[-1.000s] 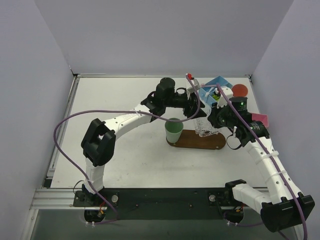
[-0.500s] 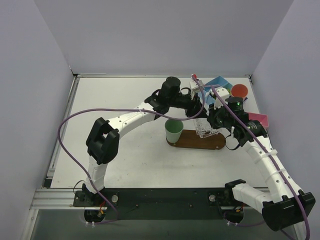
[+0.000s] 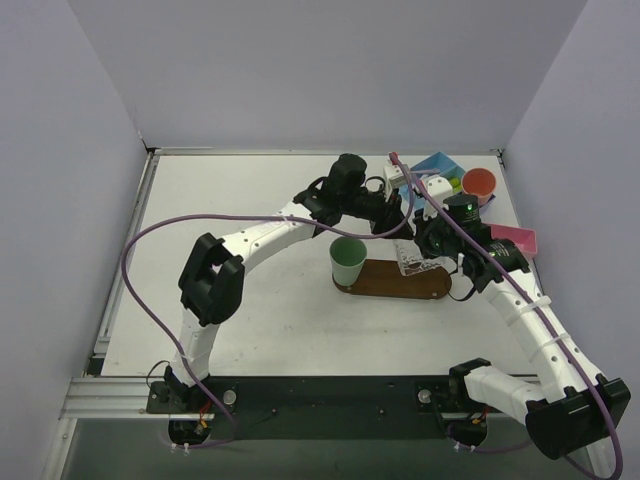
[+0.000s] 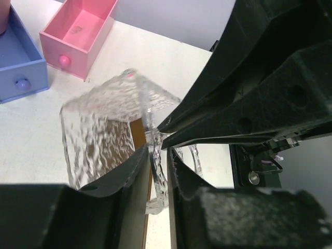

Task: Prepare toiletry sets of a toothbrush and toothpaste on the tray

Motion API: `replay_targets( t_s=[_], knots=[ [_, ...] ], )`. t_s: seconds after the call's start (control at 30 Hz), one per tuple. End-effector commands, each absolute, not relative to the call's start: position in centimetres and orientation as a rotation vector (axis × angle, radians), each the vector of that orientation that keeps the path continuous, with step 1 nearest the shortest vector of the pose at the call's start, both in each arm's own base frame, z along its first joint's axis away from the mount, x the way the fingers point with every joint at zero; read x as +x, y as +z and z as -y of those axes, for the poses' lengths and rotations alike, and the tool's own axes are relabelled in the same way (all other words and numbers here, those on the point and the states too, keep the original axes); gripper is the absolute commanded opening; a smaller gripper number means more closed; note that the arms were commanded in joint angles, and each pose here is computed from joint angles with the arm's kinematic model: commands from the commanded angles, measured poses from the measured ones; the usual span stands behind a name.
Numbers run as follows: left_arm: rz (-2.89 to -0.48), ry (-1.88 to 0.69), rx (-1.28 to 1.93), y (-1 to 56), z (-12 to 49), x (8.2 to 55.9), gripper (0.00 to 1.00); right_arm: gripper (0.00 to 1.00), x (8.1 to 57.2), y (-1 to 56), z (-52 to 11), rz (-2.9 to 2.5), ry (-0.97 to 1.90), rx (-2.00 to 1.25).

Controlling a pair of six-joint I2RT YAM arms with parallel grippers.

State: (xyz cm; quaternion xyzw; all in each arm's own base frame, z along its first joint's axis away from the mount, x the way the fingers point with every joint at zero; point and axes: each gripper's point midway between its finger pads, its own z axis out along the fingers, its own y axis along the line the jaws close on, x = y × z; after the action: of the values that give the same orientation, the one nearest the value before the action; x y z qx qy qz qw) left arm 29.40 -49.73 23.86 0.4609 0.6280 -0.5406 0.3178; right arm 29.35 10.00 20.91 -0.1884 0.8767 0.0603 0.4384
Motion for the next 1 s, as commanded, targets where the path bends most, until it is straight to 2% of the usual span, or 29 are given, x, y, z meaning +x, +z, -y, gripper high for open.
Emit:
replay_targets(
  t_s=[0.0,0.27,0.57,0.6,0.67,0.7,0.9,0.97],
  knots=[
    [-1.616,-1.477,1.237,25.3,50.3,28.6,0.24,0.0,30.5,23.3,-10.1,-2.101,0.112,-0.468],
    [-1.638,-1.538,1.214,25.5,50.4,28.3,0.01,0.0,30.7,23.6,-9.8,-2.078,0.083,-0.448],
    [-1.659,-1.581,1.147,25.9,50.7,28.4,0.0,0.01,30.8,24.3,-8.6,-2.038,0.036,-0.342],
    [-1.676,-1.571,1.111,26.1,50.7,28.8,0.0,0.08,31.0,24.3,-8.2,-2.034,0.016,-0.317],
    [-1.677,-1.562,1.078,26.0,50.7,29.1,0.0,0.14,30.9,24.5,-8.0,-2.023,0.014,-0.293],
    [-1.689,-1.56,1.036,26.3,50.6,29.5,0.0,0.2,30.9,24.5,-8.0,-2.018,0.019,-0.281],
    [-1.685,-1.597,0.882,26.9,50.4,30.9,0.0,0.38,30.7,24.0,-8.0,-2.01,0.054,-0.214],
    [-1.675,-1.598,0.838,27.0,50.3,31.4,0.0,0.4,30.5,24.0,-7.9,-2.011,0.067,-0.17]
  ],
)
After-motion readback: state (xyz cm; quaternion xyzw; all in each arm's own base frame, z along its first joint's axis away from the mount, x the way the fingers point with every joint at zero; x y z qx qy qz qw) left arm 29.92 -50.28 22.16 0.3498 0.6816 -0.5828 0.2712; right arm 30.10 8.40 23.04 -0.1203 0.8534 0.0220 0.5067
